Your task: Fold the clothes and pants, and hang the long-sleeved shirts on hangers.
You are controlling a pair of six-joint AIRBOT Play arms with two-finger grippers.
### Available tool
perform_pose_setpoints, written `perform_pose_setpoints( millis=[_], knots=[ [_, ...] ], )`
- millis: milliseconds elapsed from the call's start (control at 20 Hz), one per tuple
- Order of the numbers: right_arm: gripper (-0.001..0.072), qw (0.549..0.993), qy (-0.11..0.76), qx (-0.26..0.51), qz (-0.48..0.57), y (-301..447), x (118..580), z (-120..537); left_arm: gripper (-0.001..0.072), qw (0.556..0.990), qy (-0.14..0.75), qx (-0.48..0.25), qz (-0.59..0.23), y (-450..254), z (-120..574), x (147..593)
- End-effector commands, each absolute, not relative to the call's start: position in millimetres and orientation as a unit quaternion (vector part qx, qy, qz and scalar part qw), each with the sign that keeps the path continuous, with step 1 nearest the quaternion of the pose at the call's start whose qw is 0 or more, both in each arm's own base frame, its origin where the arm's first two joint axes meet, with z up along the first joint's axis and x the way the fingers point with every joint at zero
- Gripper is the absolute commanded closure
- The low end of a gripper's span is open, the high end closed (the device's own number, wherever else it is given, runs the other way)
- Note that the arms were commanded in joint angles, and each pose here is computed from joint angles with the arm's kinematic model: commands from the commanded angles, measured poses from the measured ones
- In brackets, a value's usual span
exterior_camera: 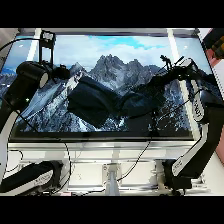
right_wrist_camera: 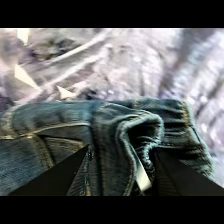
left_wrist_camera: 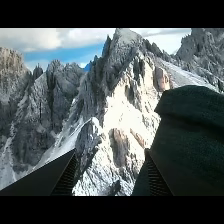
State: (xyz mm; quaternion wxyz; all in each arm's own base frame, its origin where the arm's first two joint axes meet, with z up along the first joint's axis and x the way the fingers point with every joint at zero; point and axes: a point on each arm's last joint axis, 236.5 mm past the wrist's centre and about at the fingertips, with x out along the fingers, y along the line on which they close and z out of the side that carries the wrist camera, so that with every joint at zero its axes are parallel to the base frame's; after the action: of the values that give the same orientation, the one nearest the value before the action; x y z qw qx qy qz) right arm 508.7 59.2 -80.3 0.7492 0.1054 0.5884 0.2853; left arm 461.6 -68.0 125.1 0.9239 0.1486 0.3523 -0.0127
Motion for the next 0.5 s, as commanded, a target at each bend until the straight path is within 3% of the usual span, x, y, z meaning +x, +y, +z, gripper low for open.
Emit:
perform_pose_setpoints(
  millis=[0, 300, 450],
  knots=[
    [0.0256, 0.747, 0.566, 0.113, 0.33, 75.7, 508.2, -66.8, 0.0206, 0.924, 0.353, 0.149, -0.013, -68.4, 124.7, 461.5],
    [0.0258, 0.717, 0.569, 0.134, 0.379, 94.2, 492.7, -43.5, 0.0207, 0.924, 0.353, 0.149, -0.013, -68.4, 124.7, 461.5],
    [0.0258, 0.724, 0.585, 0.086, 0.355, 86.7, 493.7, -60.5, 0.0207, 0.924, 0.353, 0.149, -0.013, -68.2, 124.7, 461.5]
  ],
)
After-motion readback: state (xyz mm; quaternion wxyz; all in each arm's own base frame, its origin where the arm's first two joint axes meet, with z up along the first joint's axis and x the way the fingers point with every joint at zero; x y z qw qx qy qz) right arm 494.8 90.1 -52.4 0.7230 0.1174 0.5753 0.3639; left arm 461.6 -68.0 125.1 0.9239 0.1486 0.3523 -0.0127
